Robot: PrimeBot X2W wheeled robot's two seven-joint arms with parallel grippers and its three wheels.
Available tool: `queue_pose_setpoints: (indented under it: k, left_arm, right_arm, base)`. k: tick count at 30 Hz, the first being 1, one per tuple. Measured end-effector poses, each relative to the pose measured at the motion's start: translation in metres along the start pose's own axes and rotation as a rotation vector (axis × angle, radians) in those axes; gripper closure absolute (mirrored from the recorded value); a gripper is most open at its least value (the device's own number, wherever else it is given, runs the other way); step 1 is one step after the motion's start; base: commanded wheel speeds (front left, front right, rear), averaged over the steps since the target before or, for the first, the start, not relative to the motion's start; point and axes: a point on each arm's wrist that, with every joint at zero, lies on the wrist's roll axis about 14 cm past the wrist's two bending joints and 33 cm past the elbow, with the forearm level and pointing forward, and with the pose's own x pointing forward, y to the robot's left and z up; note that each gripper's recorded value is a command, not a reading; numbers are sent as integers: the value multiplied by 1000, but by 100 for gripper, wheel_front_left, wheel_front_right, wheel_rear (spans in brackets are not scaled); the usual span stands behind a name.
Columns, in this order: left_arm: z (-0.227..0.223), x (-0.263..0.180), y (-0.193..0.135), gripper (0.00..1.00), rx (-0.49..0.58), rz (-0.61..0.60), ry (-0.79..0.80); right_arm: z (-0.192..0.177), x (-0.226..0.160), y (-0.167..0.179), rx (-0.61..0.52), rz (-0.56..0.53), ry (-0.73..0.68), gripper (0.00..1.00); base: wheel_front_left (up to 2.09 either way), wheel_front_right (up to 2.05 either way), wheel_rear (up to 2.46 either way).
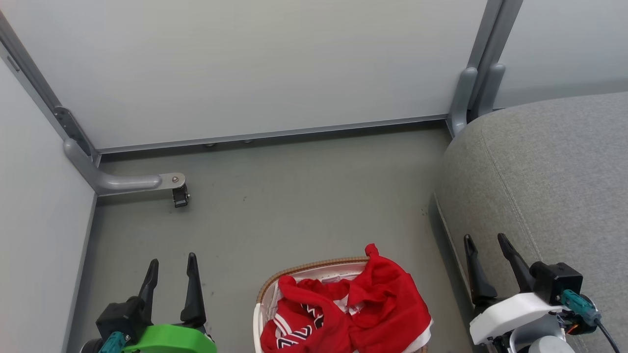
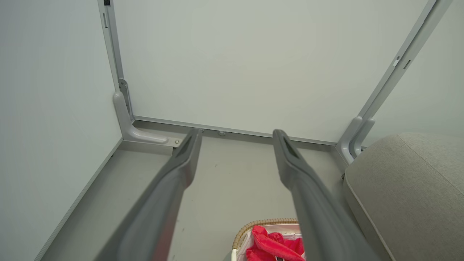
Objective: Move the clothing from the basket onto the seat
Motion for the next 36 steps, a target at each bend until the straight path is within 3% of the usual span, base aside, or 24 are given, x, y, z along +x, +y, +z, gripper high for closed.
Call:
queue_pose_setpoints:
  k: [14, 36]
  left_arm:
    - [-2, -2, -1, 0, 46, -9, -5]
    - [-8, -3, 1, 0, 49, -6, 12]
  right_arm:
    - [1, 1, 6, -84, 32, -11, 0]
    - [1, 1, 5, -84, 30, -11, 0]
  base:
    - [0, 0, 0]
    - [0, 0, 0]
